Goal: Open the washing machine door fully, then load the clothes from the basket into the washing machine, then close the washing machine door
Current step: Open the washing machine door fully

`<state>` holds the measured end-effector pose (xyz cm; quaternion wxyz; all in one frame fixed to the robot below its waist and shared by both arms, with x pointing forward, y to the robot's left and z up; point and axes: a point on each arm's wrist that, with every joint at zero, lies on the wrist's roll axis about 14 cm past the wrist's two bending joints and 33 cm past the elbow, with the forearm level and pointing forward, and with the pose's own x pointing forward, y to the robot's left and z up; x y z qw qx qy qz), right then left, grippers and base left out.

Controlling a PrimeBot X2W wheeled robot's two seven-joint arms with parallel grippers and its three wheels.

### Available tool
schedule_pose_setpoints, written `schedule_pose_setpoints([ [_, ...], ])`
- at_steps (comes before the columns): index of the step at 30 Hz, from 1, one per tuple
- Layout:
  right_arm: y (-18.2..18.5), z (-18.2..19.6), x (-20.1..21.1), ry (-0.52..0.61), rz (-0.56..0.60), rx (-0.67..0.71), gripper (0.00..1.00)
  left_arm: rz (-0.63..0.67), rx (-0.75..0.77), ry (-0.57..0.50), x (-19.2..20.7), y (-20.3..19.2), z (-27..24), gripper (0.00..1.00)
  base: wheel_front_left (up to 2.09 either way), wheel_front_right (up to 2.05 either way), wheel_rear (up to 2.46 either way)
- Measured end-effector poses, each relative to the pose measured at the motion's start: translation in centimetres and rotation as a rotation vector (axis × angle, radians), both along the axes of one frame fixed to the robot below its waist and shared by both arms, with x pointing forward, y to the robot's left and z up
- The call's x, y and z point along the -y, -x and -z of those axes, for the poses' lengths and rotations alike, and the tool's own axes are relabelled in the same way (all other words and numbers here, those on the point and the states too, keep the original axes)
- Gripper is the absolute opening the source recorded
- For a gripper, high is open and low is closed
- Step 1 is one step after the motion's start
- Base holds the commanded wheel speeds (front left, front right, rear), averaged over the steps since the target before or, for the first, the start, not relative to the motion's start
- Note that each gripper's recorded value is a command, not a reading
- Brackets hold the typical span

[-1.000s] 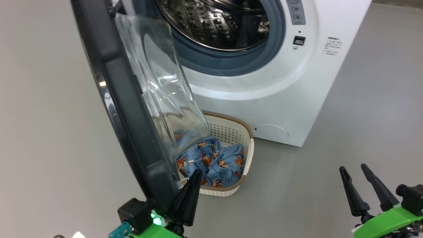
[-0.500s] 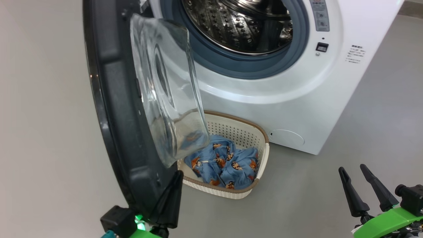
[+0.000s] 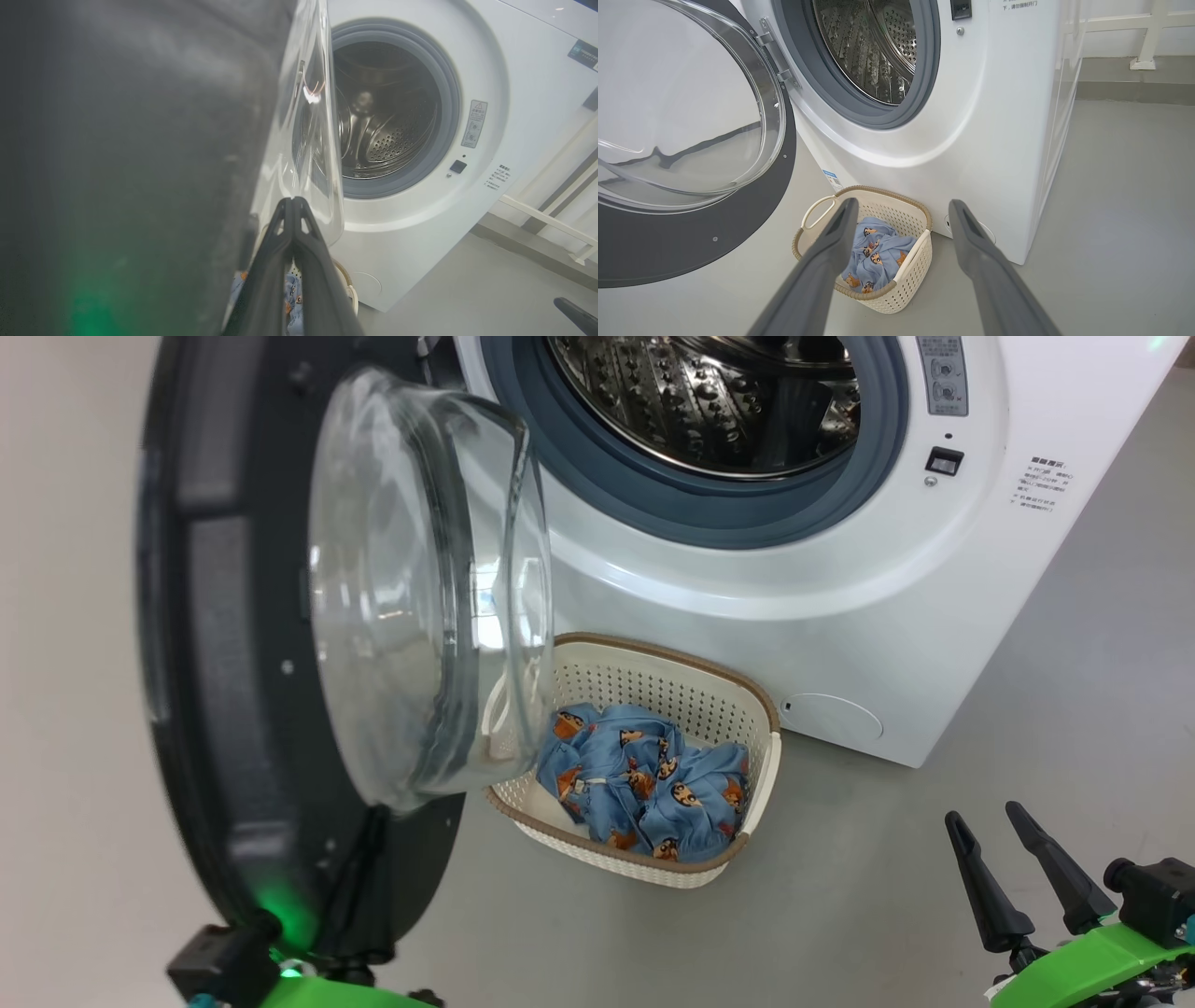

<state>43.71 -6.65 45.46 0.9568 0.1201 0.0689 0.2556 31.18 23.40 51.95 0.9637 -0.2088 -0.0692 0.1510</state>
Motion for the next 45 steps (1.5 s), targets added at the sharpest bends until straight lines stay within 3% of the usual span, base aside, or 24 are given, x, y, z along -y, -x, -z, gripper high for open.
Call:
schedule_pose_setpoints([
  [23,-0.7,0.1,0.4,-0.002,0.008,0.005,1.0,-0.297,-0.095,-0.093,-9.8,3.5,1.7,0.0,0.0,0.0,0.0],
  [45,-1.3,0.8,1.3,0.009,0.025,-0.004,1.0,-0.485,-0.13,-0.153,-17.4,4.6,1.5,0.0,0.0,0.0,0.0],
])
